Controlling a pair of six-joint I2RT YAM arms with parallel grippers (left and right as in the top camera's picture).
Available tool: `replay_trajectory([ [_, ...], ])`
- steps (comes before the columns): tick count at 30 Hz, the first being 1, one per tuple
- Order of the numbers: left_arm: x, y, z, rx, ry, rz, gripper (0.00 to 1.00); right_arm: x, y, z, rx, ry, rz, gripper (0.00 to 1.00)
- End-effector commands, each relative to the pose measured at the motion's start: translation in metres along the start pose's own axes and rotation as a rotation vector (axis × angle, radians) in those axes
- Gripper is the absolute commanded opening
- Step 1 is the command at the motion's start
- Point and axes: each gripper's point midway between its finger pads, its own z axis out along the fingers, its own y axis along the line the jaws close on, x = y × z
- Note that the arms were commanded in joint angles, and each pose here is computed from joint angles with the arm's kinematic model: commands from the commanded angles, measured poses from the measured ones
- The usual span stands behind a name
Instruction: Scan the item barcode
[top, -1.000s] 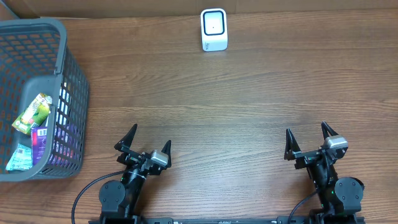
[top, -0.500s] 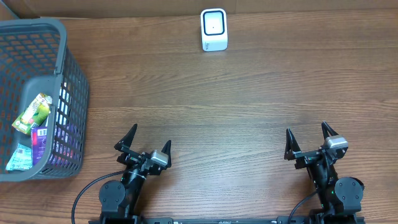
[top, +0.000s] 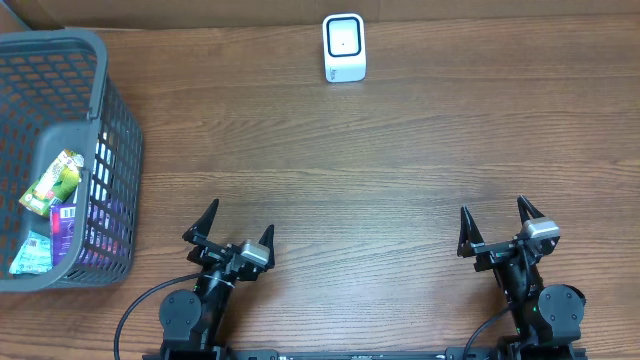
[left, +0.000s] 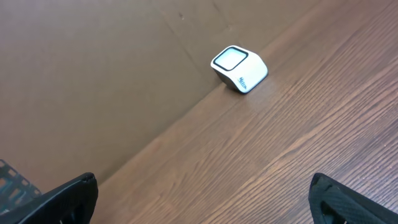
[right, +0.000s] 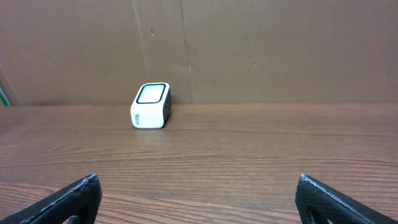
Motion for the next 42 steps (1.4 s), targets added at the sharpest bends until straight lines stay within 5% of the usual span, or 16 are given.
replay_trajectory([
  [1, 0.003, 0.004, 0.000, -0.029, 0.011, -0.090, 1.00, 0.002, -0.002, 0.000, 0.013, -0.004, 0.003, 1.00],
  [9, 0.008, 0.021, -0.002, -0.124, 0.038, -0.306, 1.00, 0.017, -0.004, 0.004, 0.020, 0.062, 0.038, 1.00],
  [18, -0.014, 0.023, 0.000, -0.056, 0.029, -0.414, 1.00, 0.004, 0.007, 0.005, -0.037, 0.071, 0.063, 1.00],
  [30, -0.089, 0.061, 0.033, 0.125, 0.167, -0.466, 1.00, -0.078, 0.021, 0.000, -0.065, 0.108, 0.069, 1.00],
  [42, -0.183, 0.111, 0.084, 0.368, 0.358, -0.569, 1.00, -0.138, 0.026, 0.029, -0.049, 0.411, 0.123, 1.00],
])
